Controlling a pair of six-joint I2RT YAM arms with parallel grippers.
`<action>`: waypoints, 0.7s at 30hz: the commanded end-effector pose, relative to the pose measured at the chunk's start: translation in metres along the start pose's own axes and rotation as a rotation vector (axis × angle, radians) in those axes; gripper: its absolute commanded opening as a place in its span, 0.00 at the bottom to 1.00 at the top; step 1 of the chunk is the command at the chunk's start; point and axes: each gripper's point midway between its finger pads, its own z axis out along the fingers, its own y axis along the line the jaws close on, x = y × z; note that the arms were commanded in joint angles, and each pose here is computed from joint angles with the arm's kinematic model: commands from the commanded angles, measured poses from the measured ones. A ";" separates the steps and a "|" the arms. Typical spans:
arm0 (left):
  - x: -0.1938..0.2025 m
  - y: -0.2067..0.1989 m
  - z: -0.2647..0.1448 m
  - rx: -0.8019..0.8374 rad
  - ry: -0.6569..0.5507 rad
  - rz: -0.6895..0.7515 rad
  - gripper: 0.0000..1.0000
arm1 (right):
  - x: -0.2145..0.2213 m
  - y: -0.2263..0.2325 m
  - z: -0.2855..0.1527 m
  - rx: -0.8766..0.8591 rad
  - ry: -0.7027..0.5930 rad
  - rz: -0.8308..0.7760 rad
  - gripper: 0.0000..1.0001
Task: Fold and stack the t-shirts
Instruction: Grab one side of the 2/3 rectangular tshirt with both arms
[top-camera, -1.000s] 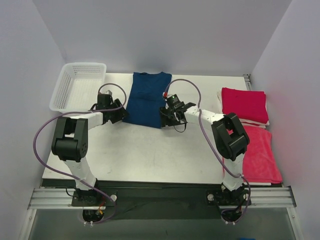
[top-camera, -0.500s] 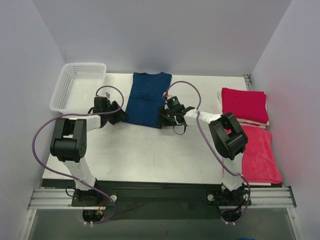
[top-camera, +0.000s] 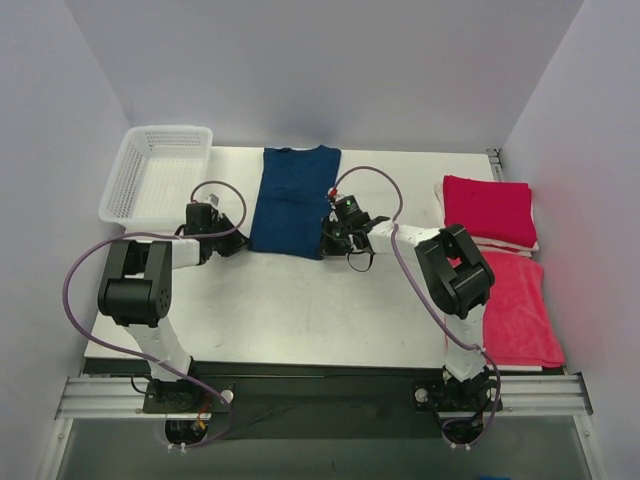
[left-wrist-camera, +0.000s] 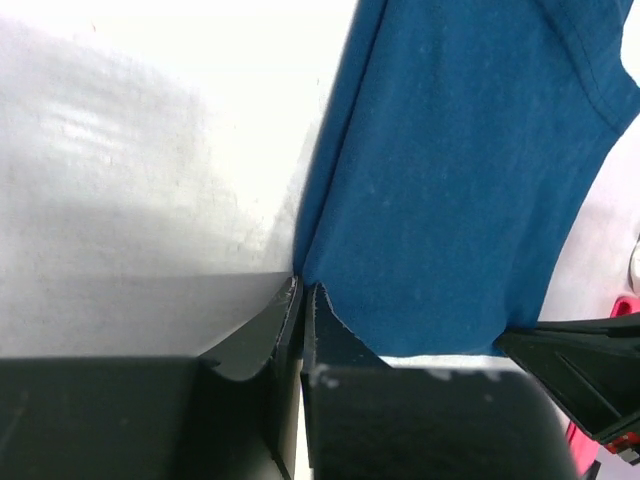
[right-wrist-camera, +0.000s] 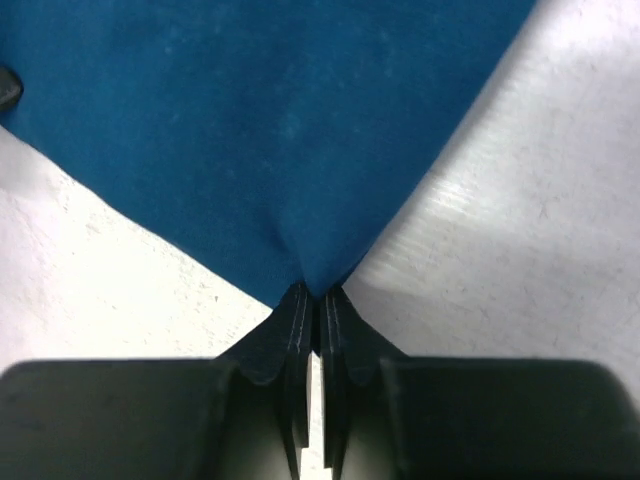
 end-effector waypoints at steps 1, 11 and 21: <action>0.019 0.006 -0.009 0.001 0.045 -0.005 0.00 | 0.028 -0.011 -0.003 0.019 0.082 0.014 0.00; 0.052 0.003 -0.037 -0.023 0.034 0.008 0.00 | 0.052 -0.037 -0.037 0.091 0.108 0.009 0.00; 0.075 -0.024 -0.096 -0.091 -0.072 0.108 0.00 | 0.087 -0.028 -0.090 0.097 0.130 -0.081 0.00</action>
